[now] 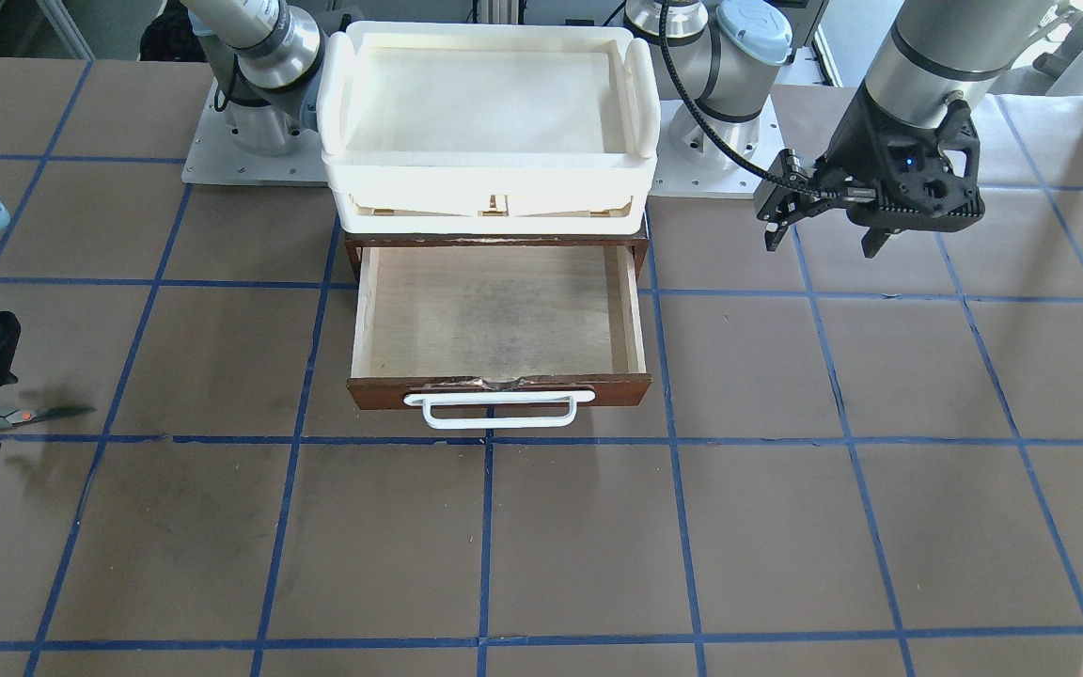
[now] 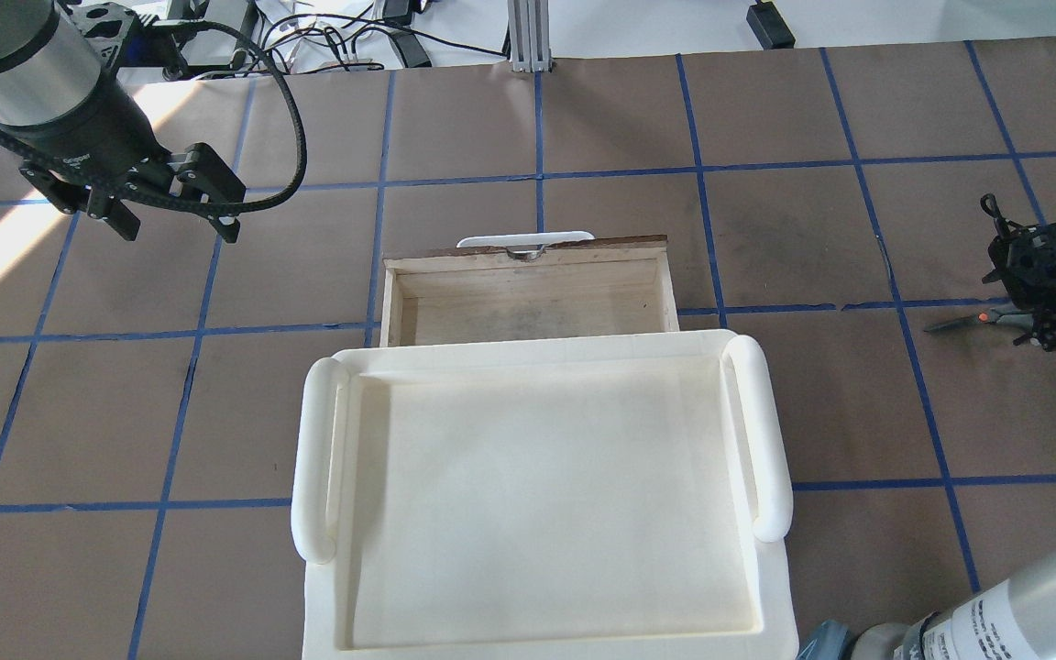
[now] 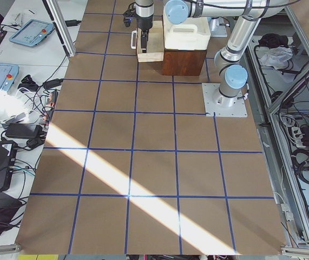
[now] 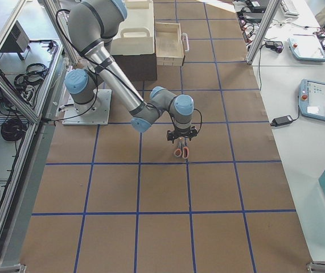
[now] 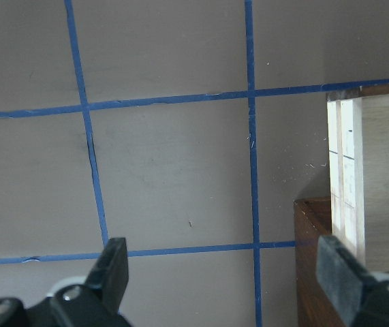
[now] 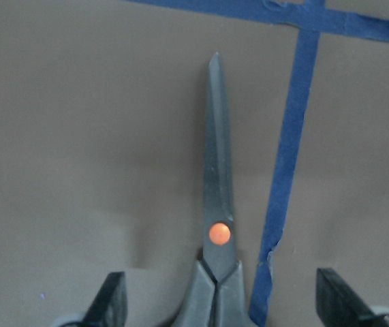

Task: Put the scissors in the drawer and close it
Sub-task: 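Lower the right gripper and close it on the scissors' blades, then lift the scissors with the right gripper off the table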

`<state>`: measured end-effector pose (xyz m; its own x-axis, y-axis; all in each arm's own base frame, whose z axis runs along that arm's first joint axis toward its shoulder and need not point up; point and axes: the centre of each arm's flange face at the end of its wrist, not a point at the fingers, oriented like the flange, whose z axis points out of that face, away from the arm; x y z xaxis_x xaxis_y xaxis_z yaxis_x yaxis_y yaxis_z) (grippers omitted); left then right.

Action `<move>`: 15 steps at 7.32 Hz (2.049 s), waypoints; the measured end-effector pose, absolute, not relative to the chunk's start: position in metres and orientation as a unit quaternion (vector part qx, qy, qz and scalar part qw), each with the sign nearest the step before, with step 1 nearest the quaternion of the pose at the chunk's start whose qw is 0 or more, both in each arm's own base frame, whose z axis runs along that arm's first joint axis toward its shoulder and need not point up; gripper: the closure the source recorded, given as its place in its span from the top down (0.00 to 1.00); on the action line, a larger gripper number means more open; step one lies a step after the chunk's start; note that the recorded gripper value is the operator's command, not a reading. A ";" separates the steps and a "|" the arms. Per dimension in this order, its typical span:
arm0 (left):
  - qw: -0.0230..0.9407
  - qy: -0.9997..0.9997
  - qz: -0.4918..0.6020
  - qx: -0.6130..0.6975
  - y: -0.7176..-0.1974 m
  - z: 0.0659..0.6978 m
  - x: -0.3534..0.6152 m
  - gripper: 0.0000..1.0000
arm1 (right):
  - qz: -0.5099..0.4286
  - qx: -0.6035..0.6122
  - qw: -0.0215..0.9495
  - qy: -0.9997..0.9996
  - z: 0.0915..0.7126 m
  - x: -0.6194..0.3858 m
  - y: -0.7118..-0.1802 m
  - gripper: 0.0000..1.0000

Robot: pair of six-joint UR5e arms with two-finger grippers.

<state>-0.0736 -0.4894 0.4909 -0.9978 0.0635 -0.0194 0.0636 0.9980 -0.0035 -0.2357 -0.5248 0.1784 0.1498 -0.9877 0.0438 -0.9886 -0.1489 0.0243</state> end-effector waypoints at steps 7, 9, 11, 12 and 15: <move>0.010 0.999 -0.003 0.032 -0.489 0.492 -0.074 1.00 | -0.001 0.758 0.026 -0.652 0.176 -0.240 -0.527 0.14; 0.010 0.999 -0.003 0.032 -0.489 0.492 -0.074 1.00 | -0.001 0.757 0.029 -0.653 0.178 -0.241 -0.528 0.00; 0.010 0.999 -0.003 0.032 -0.489 0.492 -0.074 1.00 | -0.001 0.757 0.040 -0.653 0.191 -0.246 -0.535 0.00; 0.010 0.999 -0.003 0.032 -0.489 0.492 -0.073 1.00 | -0.002 0.756 0.051 -0.653 0.203 -0.252 -0.542 0.00; 0.010 0.999 -0.003 0.032 -0.489 0.492 -0.073 1.00 | 0.004 0.737 0.075 -0.672 0.285 -0.256 -0.566 0.00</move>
